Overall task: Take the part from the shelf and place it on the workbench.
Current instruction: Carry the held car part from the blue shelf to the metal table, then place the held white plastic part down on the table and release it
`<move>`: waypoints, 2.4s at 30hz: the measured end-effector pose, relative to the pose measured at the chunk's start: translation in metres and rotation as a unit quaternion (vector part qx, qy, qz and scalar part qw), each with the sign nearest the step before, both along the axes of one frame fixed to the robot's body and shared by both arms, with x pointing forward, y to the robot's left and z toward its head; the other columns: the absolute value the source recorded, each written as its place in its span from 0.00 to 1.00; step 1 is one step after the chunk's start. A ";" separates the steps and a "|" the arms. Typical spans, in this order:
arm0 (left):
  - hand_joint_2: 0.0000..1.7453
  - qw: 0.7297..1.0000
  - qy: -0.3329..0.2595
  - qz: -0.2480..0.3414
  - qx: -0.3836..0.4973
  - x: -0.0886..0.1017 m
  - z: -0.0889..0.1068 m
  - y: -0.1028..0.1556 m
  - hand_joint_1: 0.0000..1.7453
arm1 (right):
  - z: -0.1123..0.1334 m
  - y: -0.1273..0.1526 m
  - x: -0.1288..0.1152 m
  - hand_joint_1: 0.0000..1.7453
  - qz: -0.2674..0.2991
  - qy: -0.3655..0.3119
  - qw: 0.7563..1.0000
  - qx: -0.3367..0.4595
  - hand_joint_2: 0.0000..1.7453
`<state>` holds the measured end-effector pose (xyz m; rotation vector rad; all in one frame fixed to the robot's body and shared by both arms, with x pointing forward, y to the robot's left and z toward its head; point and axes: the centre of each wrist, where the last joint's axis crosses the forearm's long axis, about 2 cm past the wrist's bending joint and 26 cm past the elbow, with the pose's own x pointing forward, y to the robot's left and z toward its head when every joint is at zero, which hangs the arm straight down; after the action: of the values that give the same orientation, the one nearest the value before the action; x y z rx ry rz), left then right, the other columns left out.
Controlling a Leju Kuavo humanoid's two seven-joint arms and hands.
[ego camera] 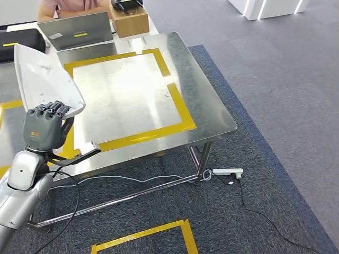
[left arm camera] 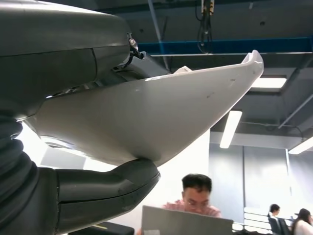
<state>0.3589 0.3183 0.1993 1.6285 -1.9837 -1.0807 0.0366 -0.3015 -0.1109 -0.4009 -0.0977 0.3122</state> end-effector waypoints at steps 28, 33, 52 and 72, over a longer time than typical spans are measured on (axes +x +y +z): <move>1.00 1.000 0.006 0.006 0.002 0.004 0.002 0.002 1.00 | 0.000 -0.001 0.000 0.00 -0.011 -0.013 1.000 0.005 0.00; 1.00 1.000 0.011 0.011 0.008 0.012 0.007 0.002 1.00 | 0.000 0.000 0.002 0.00 -0.007 -0.012 1.000 0.010 0.00; 1.00 0.997 0.067 0.028 0.031 0.045 0.003 -0.009 1.00 | 0.001 0.004 0.007 0.00 0.007 -0.009 1.000 0.013 0.00; 1.00 0.977 0.182 0.090 0.060 0.084 -0.008 -0.019 0.75 | 0.001 0.009 0.009 0.00 0.011 -0.005 1.000 0.022 0.00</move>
<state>0.4424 0.2996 0.1909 1.5037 -1.5349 -1.3387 0.0454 -0.2925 -0.1102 -0.3587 -0.1193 0.3288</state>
